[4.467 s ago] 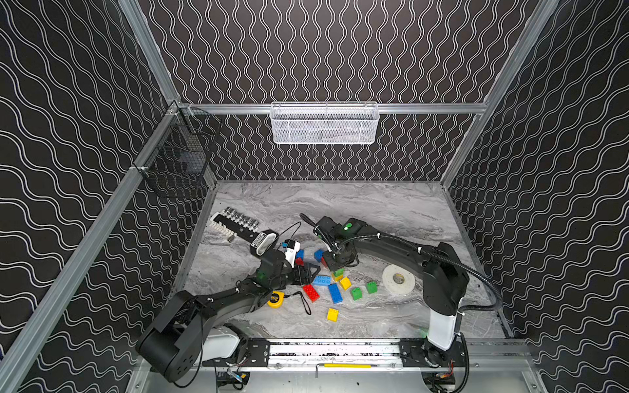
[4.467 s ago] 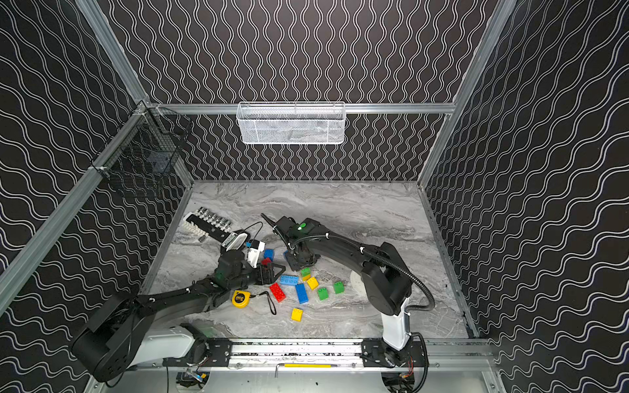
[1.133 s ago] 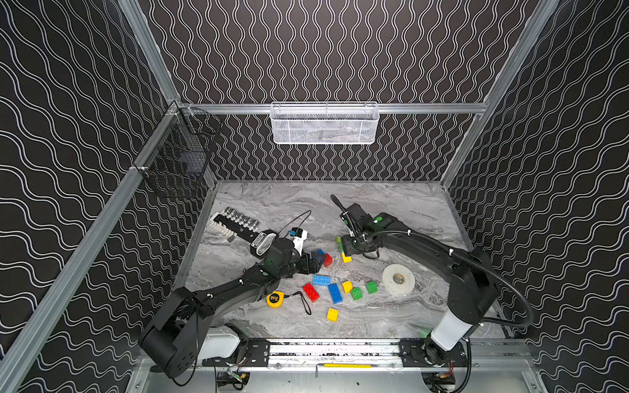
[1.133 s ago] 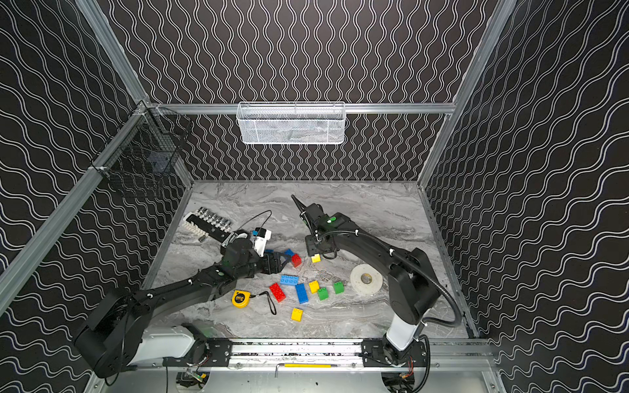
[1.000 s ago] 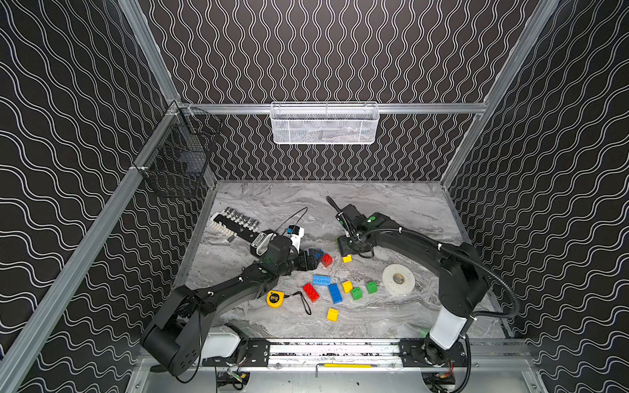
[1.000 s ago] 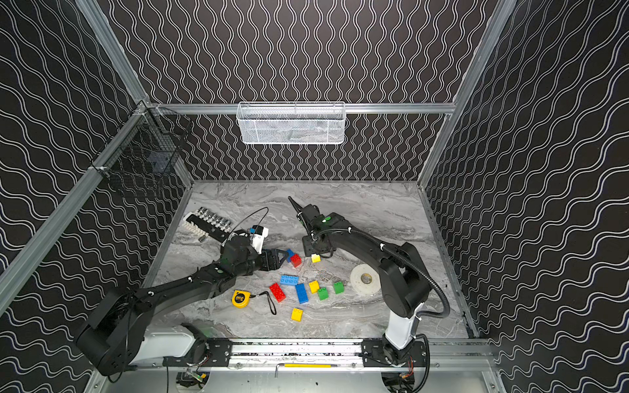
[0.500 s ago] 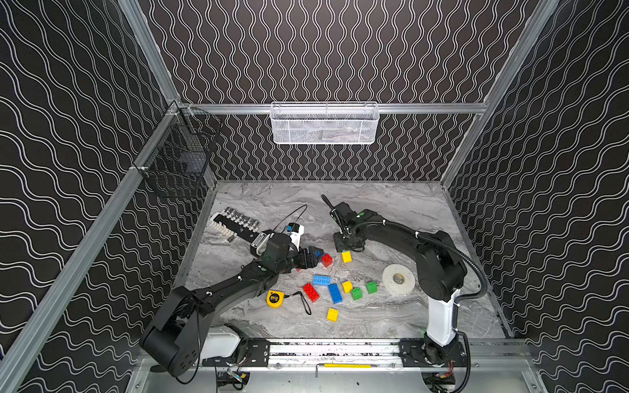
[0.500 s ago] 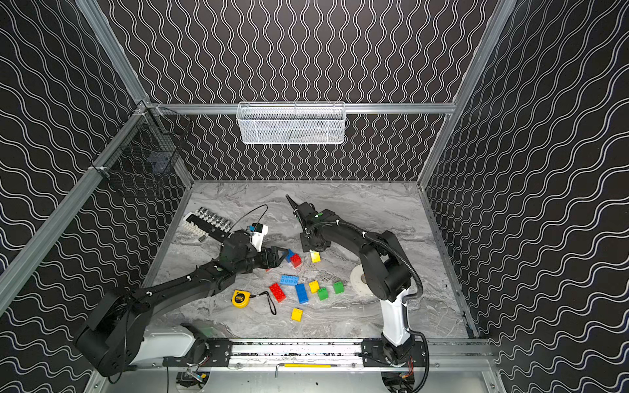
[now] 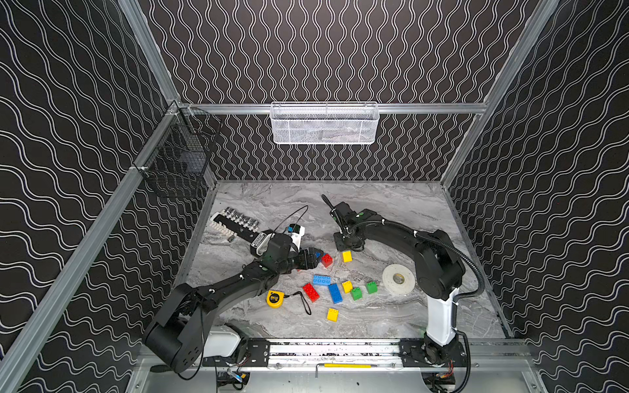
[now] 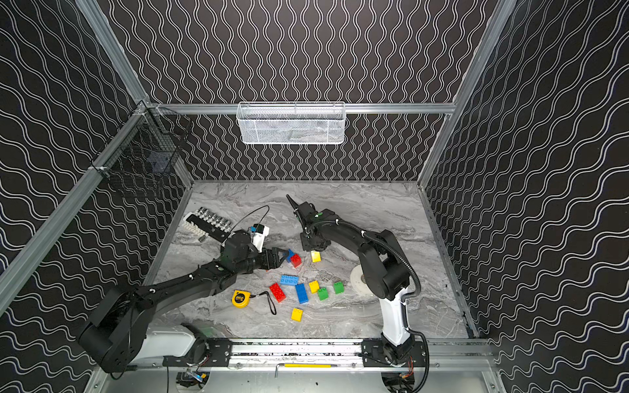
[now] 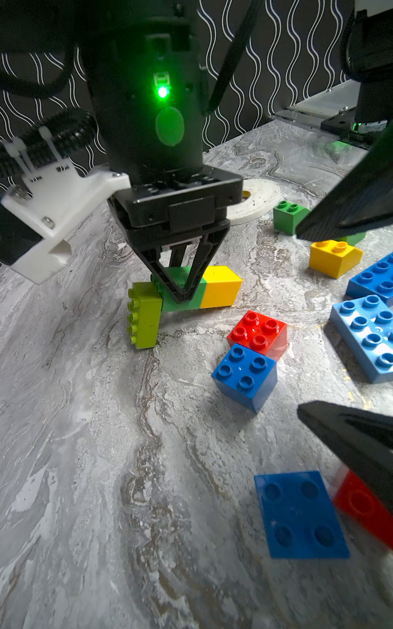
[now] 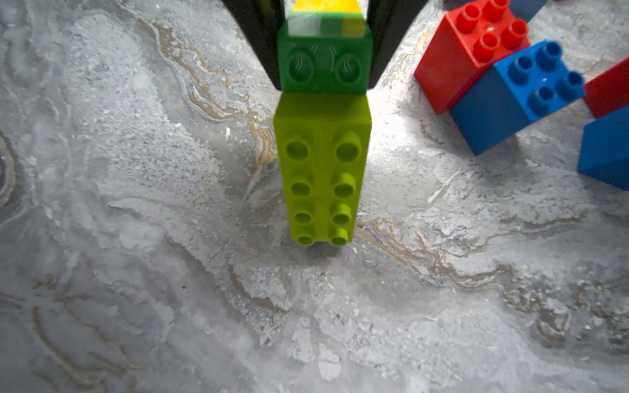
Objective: Assemble a fork with lego
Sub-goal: Pick up the lego brick from the center of the board.
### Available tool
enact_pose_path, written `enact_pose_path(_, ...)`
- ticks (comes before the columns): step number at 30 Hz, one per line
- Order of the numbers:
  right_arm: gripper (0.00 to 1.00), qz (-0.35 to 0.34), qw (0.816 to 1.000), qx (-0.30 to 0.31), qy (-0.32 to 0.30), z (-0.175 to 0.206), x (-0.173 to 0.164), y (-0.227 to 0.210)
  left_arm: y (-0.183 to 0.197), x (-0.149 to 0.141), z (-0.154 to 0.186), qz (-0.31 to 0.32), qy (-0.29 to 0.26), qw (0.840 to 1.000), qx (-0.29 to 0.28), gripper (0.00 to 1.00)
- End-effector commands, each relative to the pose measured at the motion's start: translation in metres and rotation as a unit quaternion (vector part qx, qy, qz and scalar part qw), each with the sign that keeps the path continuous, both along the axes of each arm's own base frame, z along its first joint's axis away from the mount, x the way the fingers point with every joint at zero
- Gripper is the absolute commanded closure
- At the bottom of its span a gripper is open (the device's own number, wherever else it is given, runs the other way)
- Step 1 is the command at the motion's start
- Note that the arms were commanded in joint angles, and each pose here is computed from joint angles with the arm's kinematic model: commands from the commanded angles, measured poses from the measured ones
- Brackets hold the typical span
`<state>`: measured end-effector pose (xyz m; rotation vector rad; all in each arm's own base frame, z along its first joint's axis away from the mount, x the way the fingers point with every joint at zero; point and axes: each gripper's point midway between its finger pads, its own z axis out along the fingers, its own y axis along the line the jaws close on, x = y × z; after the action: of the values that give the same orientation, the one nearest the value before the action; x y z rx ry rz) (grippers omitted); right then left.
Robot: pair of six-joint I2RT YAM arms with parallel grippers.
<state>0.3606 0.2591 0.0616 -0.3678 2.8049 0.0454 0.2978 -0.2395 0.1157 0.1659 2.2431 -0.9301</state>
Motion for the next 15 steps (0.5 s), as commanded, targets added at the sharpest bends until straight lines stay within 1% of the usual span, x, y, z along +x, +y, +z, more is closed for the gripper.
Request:
enact_pose_path(1, 0.69, 0.000, 1.000, 0.007, -0.006, 0.008, 0.000, 0.001, -0.003, 0.003, 0.009, -0.008, -0.018, 1.000, -0.004, 0.21)
enact_pose_path(6, 0.76, 0.005, 0.999, 0.021, -0.029, 0.029, 0.001, 0.001, 0.000, 0.007, 0.017, -0.001, -0.028, 1.000, 0.000, 0.22)
enact_pose_path(7, 0.78, 0.007, 0.999, 0.021, -0.036, 0.033, 0.001, 0.000, 0.003, 0.009, 0.022, 0.003, -0.031, 1.000, 0.001, 0.22)
enact_pose_path(8, 0.81, 0.011, 0.998, 0.030, -0.056, 0.050, 0.001, -0.002, 0.006, 0.011, 0.028, 0.008, -0.037, 0.999, 0.002, 0.21)
enact_pose_path(10, 0.89, 0.027, 0.995, 0.045, -0.090, 0.069, 0.000, -0.004, 0.012, 0.016, 0.043, 0.018, -0.050, 0.999, -0.001, 0.21)
enact_pose_path(11, 0.94, 0.047, 0.990, 0.062, -0.118, 0.084, -0.003, -0.004, 0.015, 0.018, 0.053, 0.022, -0.056, 0.998, -0.003, 0.19)
enact_pose_path(12, 0.96, 0.064, 0.985, 0.078, -0.141, 0.095, -0.006, -0.002, 0.018, 0.021, 0.062, 0.026, -0.064, 0.998, -0.004, 0.17)
enact_pose_path(14, 1.00, 0.094, 0.968, 0.118, -0.200, 0.124, -0.013, -0.002, 0.021, 0.024, 0.083, 0.031, -0.078, 0.996, -0.009, 0.12)
enact_pose_path(15, 1.00, 0.103, 0.959, 0.134, -0.229, 0.136, -0.017, -0.003, 0.021, 0.025, 0.091, 0.032, -0.084, 0.996, -0.012, 0.10)
